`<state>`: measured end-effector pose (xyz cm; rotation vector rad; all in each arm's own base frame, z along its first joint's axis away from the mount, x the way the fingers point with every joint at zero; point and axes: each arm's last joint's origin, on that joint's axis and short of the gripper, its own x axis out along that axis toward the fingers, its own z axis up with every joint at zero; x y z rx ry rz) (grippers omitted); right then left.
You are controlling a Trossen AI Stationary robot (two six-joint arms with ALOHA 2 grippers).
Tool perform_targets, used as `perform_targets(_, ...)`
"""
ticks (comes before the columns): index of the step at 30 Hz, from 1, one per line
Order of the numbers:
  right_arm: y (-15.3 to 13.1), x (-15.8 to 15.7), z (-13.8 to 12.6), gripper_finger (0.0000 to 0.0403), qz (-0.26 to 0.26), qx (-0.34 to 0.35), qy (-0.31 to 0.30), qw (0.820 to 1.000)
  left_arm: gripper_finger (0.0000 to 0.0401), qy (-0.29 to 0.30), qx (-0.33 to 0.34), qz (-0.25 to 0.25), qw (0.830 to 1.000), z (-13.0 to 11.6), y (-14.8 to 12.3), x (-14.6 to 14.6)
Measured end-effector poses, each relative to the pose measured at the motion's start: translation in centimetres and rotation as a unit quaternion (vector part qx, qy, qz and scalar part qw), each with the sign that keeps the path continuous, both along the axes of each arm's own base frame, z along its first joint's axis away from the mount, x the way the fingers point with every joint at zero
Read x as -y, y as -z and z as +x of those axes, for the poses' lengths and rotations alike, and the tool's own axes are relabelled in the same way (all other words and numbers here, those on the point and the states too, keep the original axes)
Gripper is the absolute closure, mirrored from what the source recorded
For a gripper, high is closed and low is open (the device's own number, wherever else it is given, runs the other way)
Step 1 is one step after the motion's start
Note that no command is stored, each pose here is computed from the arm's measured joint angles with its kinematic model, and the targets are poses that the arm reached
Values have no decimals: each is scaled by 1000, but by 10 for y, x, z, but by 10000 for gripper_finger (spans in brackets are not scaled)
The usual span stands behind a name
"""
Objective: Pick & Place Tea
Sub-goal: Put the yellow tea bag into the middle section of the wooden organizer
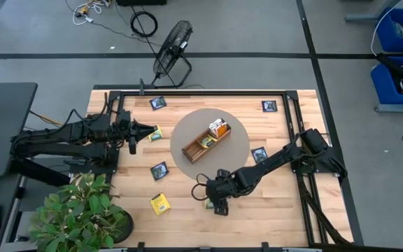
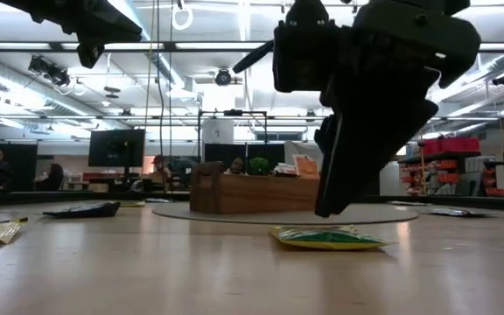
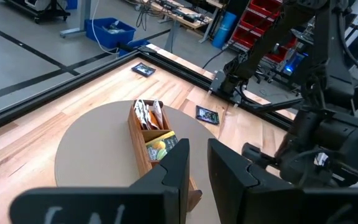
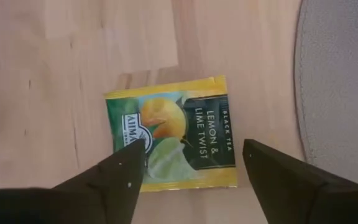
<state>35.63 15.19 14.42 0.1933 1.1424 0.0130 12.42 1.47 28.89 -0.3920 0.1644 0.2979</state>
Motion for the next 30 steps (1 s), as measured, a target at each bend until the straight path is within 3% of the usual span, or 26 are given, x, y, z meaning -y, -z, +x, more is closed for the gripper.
perform_targets(13, 31, 4, -9, 188, 2, -26, 6, 1000, 341, 0, 0, 0, 1000, 0, 0, 0)
perform_targets(18, 33, 5, -9, 256, 4, -30, 9, 1000, 341, 0, 0, 0, 1000, 0, 0, 0)
perform_targets(24, 37, 5, -9, 378, 0, -40, 8, 999, 341, 0, 0, 1, 1000, 0, 0, 0)
perform_targets(30, 29, 10, -12, 399, -11, -46, 28, 998, 341, 0, 0, 1, 1000, 0, 0, 0)
